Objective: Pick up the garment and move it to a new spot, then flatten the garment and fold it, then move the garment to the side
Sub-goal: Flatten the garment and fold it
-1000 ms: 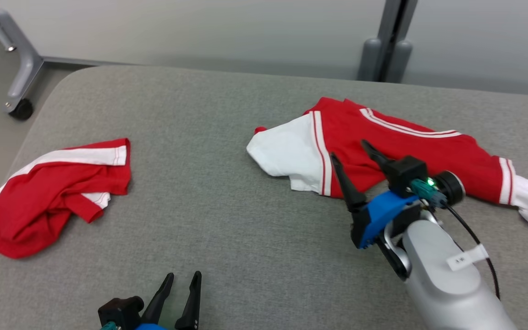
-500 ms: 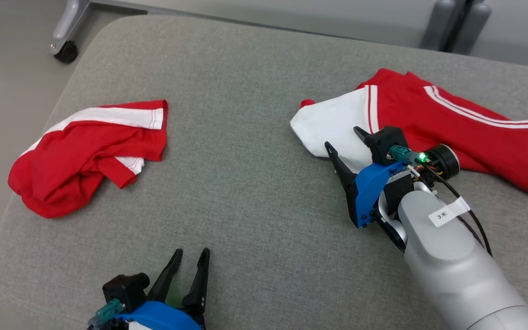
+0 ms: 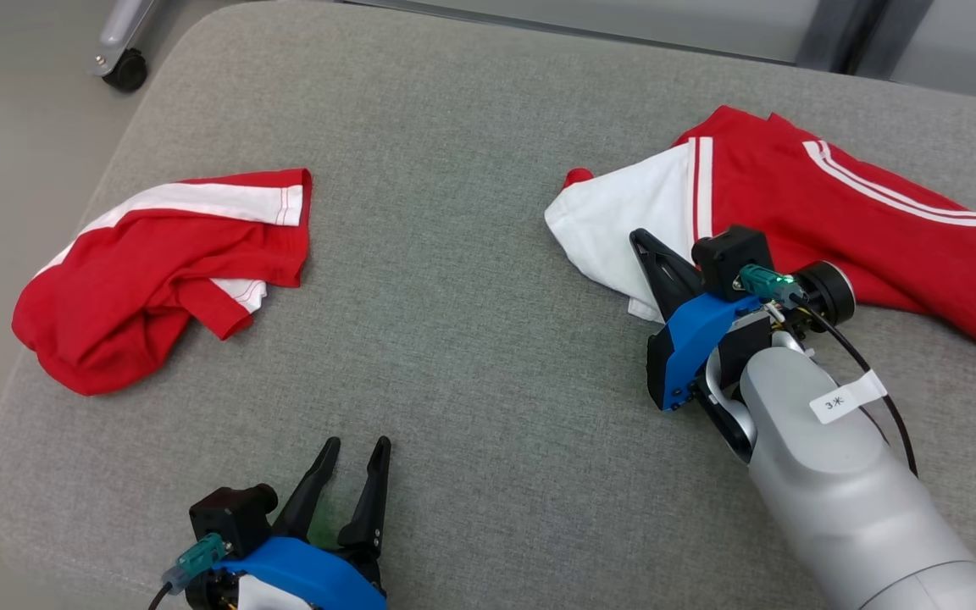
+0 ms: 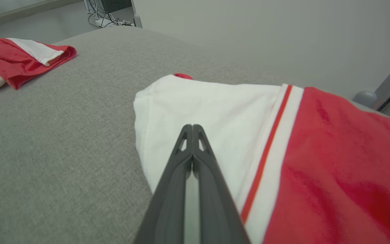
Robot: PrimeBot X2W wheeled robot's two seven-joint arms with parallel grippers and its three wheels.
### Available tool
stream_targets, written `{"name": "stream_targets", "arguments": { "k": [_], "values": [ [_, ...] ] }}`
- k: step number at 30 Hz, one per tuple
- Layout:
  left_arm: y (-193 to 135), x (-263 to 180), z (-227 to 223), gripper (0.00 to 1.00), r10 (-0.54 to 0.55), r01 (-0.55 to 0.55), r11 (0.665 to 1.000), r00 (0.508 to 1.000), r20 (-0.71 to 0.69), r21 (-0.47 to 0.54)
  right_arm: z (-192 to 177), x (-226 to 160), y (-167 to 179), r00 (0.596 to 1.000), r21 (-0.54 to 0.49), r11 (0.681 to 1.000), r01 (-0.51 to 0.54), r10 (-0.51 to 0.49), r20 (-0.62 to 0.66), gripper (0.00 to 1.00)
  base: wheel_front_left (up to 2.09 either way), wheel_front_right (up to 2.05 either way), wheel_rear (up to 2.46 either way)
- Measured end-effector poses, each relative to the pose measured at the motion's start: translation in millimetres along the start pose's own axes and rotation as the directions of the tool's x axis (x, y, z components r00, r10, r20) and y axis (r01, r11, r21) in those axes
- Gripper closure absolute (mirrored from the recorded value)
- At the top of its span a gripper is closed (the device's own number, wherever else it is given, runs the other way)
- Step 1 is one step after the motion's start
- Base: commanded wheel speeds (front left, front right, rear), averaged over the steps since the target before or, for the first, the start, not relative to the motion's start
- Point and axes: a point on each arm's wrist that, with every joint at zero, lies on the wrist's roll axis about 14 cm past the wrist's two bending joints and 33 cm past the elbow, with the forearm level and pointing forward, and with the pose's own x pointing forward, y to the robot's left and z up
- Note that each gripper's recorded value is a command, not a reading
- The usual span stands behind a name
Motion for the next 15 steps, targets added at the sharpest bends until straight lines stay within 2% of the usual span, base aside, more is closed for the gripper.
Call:
{"name": "stream_targets", "arguments": {
  "k": [10,11,12,15],
  "values": [
    [-5,1,5,0.00,-0.027,0.027,1.000,1.000,0.014,0.016,27,-14,-11,0.994,0.024,0.999,0.042,-0.044,0.098,1.00,0.00,0.00,0.00],
    [-5,-1,6,0.00,-0.028,0.028,0.999,0.999,0.019,0.018,32,-17,-14,0.992,0.027,0.998,0.053,-0.055,0.112,0.54,0.00,0.00,0.00],
    [-6,-2,6,0.00,-0.032,0.031,0.999,0.999,0.022,0.024,36,-20,-17,0.990,0.031,0.997,0.064,-0.067,0.126,0.00,0.00,0.00,0.00],
    [-7,-4,13,0.00,-0.041,0.039,0.998,0.998,0.046,0.049,52,-40,-25,0.974,0.065,0.992,0.108,-0.119,0.195,0.00,0.00,0.00,0.00]
  ]
}}
